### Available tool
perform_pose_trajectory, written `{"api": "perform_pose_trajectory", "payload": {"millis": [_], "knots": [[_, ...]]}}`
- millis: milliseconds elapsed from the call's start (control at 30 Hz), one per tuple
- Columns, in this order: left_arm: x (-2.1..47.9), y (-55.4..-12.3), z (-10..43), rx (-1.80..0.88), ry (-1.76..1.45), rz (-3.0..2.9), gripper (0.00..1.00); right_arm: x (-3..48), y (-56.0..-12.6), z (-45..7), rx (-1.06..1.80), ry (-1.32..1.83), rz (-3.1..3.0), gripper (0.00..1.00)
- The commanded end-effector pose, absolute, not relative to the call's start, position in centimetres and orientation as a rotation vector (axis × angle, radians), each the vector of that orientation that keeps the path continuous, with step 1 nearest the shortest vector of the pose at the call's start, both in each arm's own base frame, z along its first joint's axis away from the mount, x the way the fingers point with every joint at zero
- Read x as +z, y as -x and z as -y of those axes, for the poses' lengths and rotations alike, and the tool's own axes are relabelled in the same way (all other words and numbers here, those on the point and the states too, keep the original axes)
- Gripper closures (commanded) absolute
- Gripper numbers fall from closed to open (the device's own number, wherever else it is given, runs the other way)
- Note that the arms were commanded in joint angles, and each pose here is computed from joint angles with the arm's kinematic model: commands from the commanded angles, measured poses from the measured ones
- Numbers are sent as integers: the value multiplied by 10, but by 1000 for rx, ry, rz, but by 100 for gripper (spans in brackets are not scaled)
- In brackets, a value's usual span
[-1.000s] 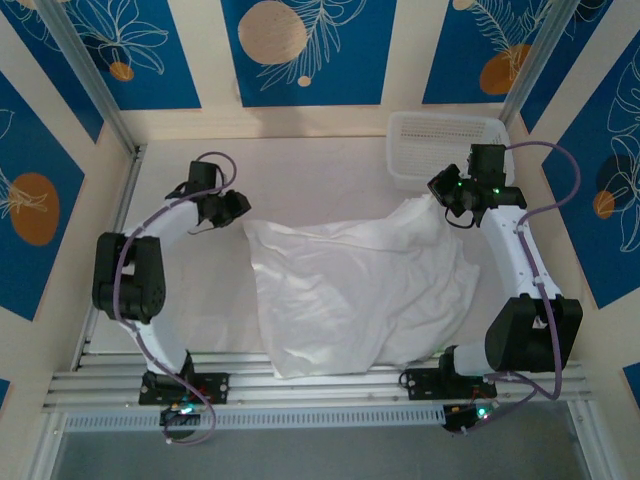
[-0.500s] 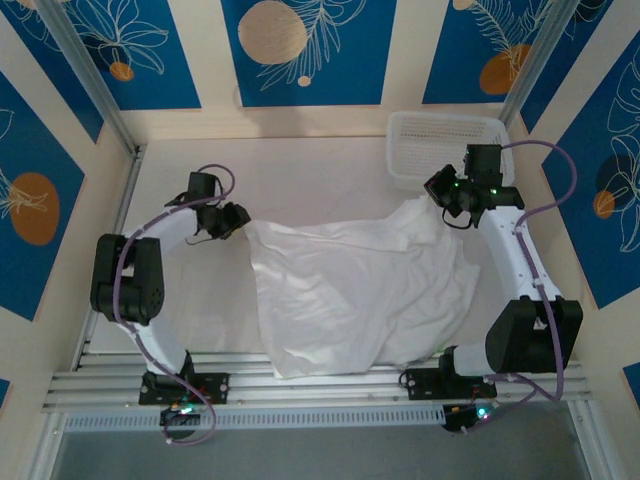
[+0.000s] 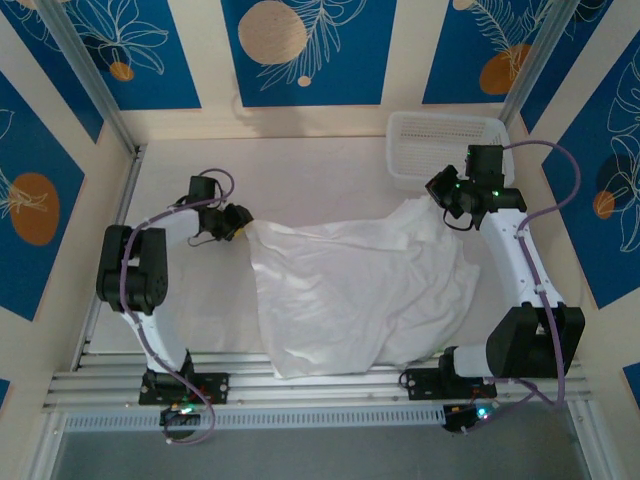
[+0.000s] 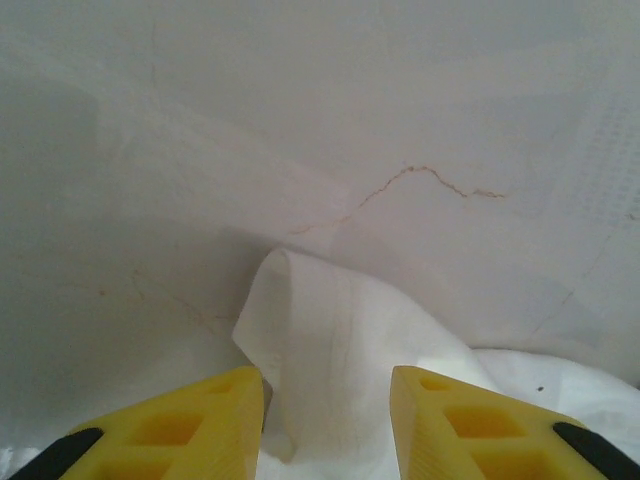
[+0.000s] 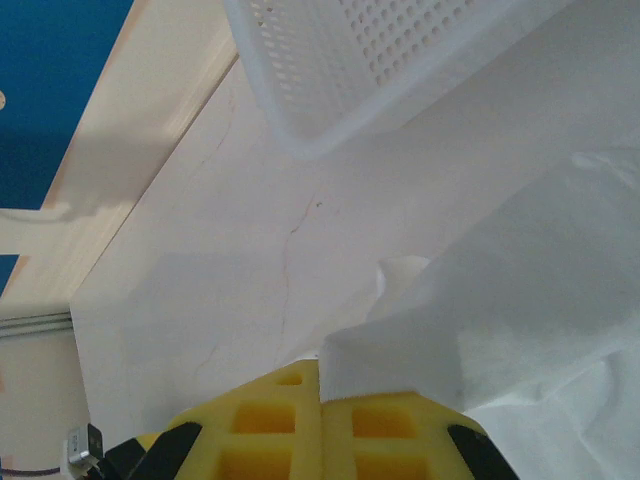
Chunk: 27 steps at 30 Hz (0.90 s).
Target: Fold the inside-out t-shirt
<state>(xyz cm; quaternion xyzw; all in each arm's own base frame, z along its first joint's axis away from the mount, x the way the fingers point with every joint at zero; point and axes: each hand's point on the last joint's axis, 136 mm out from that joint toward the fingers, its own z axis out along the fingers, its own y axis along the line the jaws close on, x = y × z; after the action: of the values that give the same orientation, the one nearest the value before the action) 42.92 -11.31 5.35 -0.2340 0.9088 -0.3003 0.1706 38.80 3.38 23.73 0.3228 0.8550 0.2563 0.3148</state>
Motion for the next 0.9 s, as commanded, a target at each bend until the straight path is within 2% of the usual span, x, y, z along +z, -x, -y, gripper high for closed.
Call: {"api": "perform_pose_trajectory", "payload": {"millis": [0,400,567,667,700,800,867], "knots": [[49,-431,115,-937,709,-2571,62,260,-384,-36,673,-801,-2213,100],[45,-426,121,-1019,730,-2576,73,259,-384,-36,660,-805,-2213,100],[41,-421,122,-1027,742,-2578,84,259,-385,-36,660,-807,-2215,100],[42,-420,122,-1034,746,-2577,99,260,-384,-37,664,-805,-2214,100],[45,-421,123,-1040,741,-2571,100,262,-384,-37,666,-806,-2212,100],[77,-427,127,-1108,718,-2508,100,283,-384,-40,706,-799,-2176,100],[141,-439,132,-1213,657,-2395,100,323,-385,-40,743,-773,-2101,100]]}}
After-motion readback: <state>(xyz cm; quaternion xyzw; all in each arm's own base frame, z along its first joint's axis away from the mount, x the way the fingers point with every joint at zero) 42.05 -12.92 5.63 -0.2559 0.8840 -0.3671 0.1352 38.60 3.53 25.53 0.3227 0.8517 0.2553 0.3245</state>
